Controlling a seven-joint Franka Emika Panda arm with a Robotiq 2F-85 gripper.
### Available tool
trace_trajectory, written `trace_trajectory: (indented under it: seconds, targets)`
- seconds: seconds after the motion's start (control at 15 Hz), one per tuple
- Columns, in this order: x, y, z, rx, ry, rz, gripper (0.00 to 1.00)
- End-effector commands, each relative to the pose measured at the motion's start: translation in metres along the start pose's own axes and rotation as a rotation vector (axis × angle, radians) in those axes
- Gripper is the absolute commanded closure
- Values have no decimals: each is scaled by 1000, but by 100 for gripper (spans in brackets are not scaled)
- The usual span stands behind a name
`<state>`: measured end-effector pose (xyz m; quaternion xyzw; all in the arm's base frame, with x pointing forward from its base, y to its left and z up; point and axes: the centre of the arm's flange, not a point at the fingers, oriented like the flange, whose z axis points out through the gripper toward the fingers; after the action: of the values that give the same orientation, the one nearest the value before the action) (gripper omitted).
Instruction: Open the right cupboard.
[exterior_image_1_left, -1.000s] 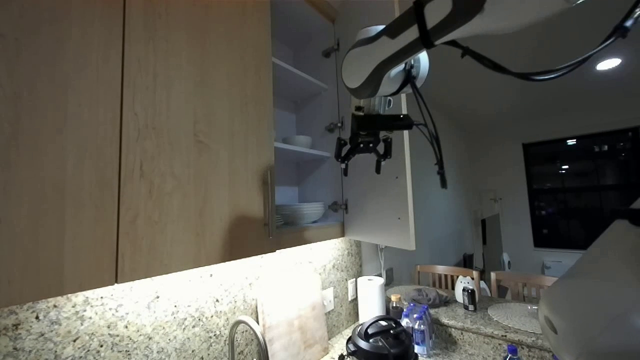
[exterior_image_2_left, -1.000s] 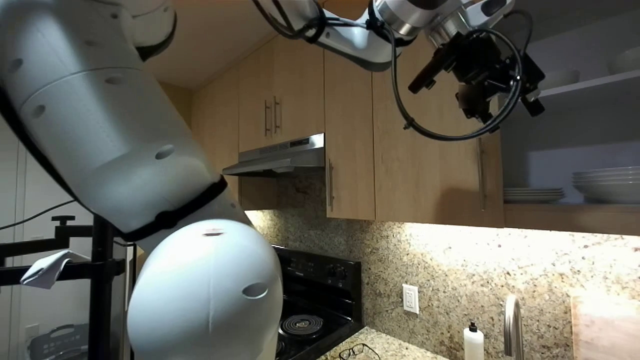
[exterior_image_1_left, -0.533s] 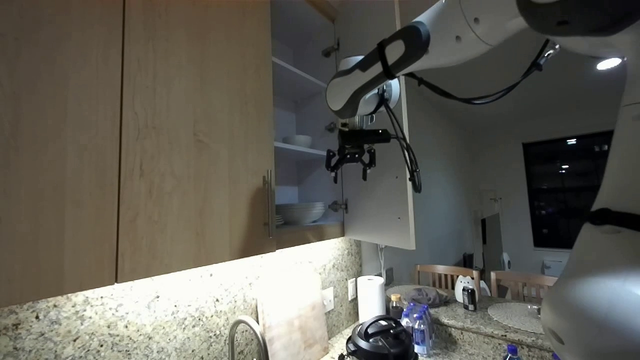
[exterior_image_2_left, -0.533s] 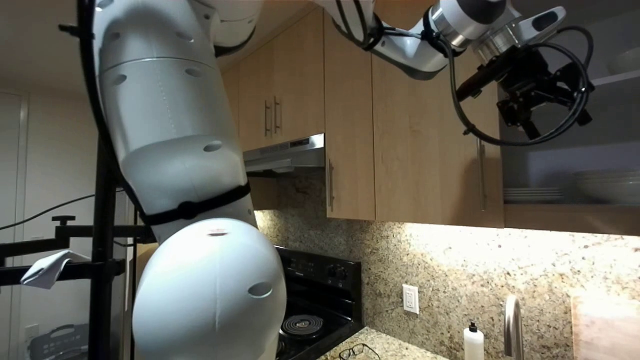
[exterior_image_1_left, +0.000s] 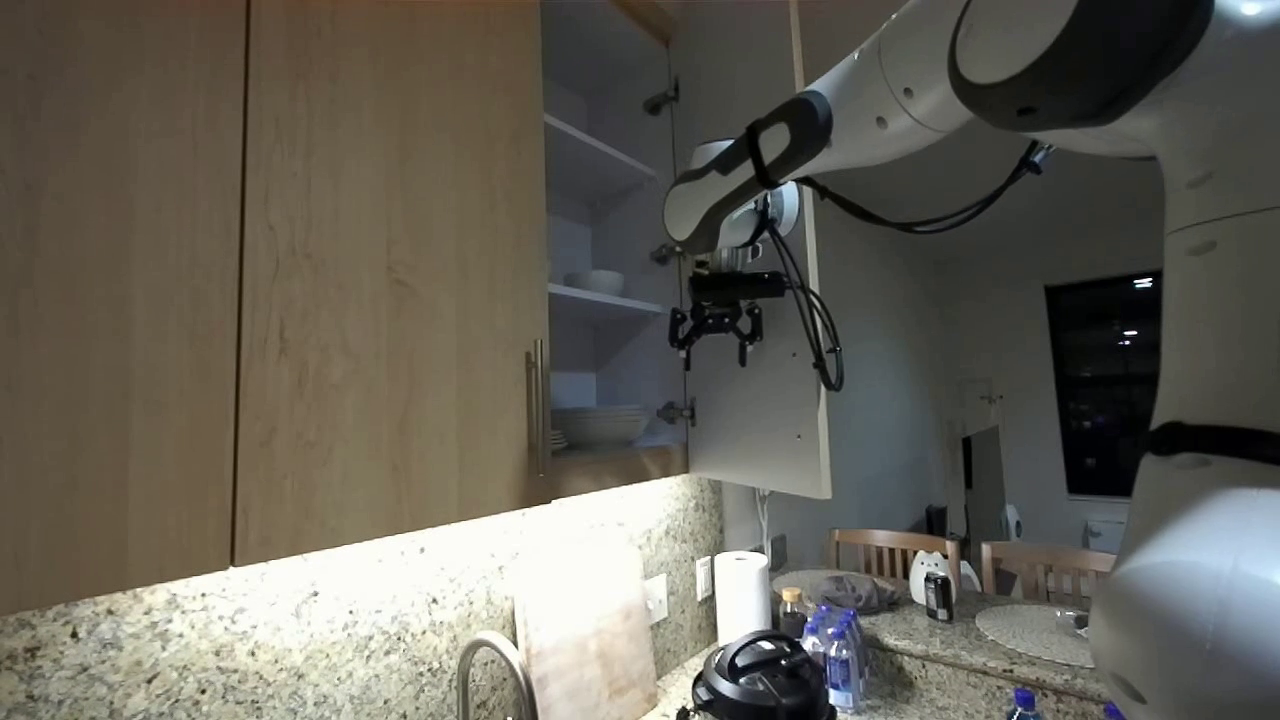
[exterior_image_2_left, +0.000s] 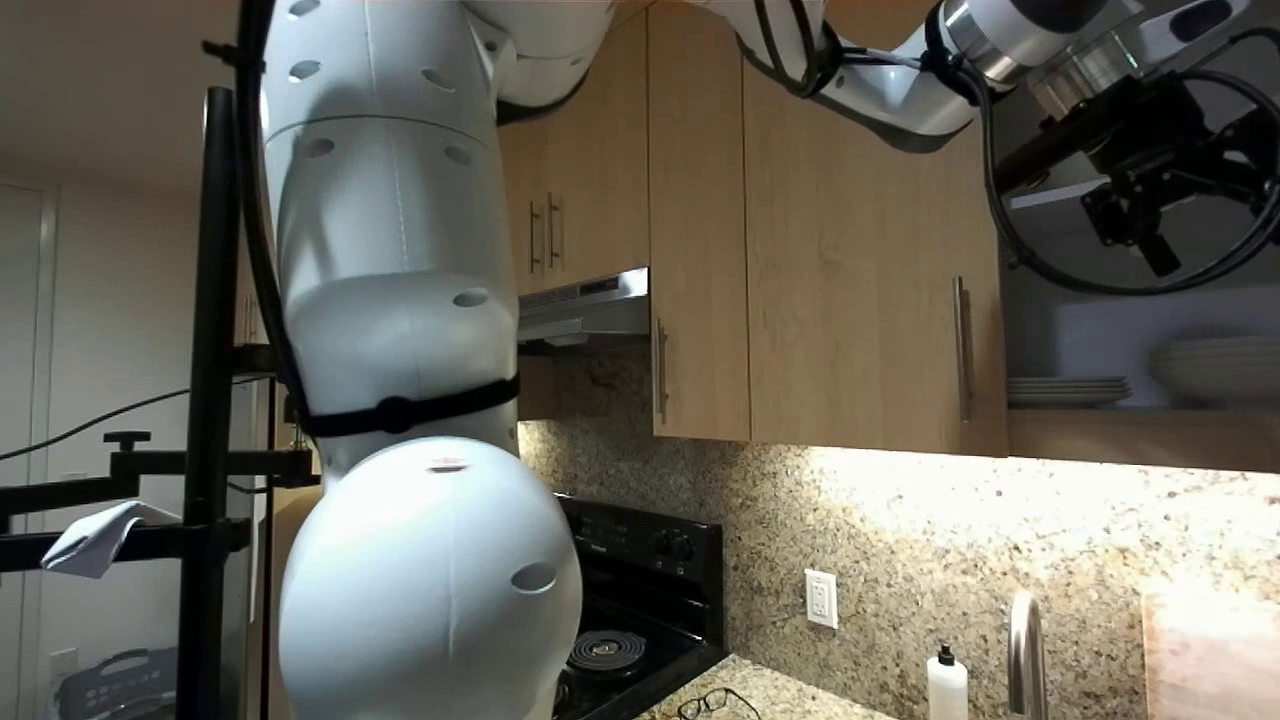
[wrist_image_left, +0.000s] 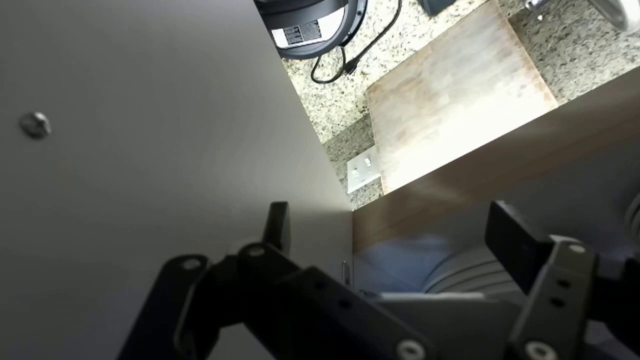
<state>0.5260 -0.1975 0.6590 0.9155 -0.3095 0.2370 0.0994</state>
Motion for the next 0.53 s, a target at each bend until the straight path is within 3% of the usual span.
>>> trace_trajectory:
  seconds: [0.0, 0.47]
  targets:
    - [13, 13, 1, -16, -9, 12, 0]
    - [18, 39, 3, -26, -8, 55, 0]
